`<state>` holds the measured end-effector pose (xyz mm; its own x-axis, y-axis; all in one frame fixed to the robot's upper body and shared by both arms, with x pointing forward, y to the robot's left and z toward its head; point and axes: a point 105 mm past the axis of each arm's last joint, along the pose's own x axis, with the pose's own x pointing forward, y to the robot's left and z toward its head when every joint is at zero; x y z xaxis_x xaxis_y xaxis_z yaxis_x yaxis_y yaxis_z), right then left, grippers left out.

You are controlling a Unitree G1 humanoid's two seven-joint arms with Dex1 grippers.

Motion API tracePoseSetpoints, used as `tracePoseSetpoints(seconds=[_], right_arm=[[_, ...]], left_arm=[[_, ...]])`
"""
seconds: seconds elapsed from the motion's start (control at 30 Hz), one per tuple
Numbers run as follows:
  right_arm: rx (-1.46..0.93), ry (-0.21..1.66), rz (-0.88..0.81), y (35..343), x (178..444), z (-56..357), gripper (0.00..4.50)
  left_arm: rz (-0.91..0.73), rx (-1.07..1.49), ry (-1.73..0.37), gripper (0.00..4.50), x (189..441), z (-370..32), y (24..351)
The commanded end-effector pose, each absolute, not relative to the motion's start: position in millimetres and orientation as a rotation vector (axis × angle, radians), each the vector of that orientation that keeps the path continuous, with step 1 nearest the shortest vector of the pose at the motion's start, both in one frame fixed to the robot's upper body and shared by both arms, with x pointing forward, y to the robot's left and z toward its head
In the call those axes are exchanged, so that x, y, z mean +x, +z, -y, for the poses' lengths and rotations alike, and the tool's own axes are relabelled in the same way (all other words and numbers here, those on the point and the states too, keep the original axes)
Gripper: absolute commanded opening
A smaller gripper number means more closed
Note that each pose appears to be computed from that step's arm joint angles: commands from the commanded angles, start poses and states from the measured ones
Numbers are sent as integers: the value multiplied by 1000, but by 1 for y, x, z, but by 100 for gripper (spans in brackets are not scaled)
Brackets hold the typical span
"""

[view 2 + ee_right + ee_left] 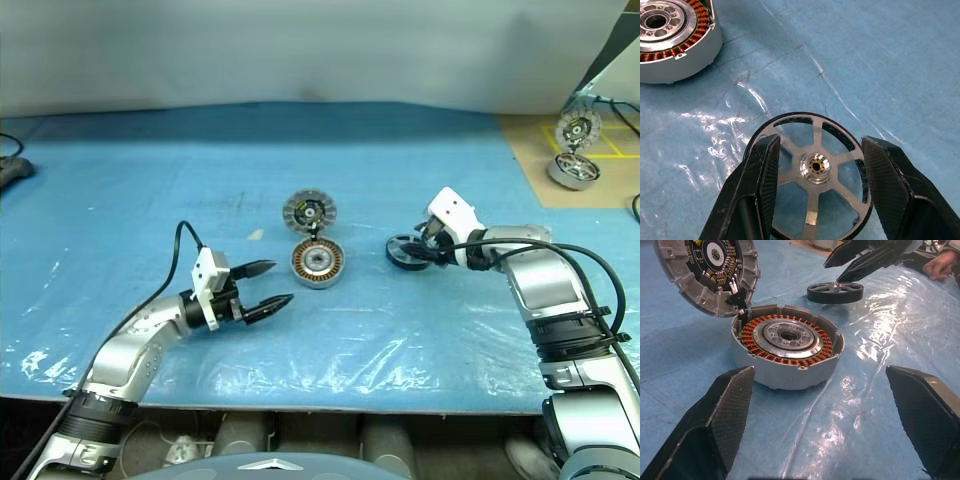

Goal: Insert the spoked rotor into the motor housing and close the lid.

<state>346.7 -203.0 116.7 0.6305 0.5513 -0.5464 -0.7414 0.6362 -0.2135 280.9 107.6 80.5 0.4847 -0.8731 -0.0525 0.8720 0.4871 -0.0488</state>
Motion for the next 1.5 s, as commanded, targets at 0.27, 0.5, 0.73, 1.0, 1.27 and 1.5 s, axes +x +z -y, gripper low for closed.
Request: tracePoseSetpoints(seconds=[0.27, 0.5, 0.73, 1.0, 1.27, 1.5], right_arm=[[-482, 768, -531, 99, 339, 212, 269], [-514, 778, -565, 86, 336, 212, 252], [-507, 796, -584, 82, 331, 209, 121], [-381, 832, -458, 114, 333, 193, 121], [-242, 992, -316, 151, 325, 136, 121], [-202, 1048, -298, 156, 321, 113, 121]], left_arm=[[-42, 0, -1065, 450, 275, -119, 79], [-46, 0, -1067, 450, 277, -129, 65], [-39, 10, -1072, 450, 284, -128, 62], [-8, 11, -1079, 450, 279, -106, 80], [-12, 13, -1072, 450, 278, -108, 87], [-44, 22, -1063, 450, 282, -130, 74]])
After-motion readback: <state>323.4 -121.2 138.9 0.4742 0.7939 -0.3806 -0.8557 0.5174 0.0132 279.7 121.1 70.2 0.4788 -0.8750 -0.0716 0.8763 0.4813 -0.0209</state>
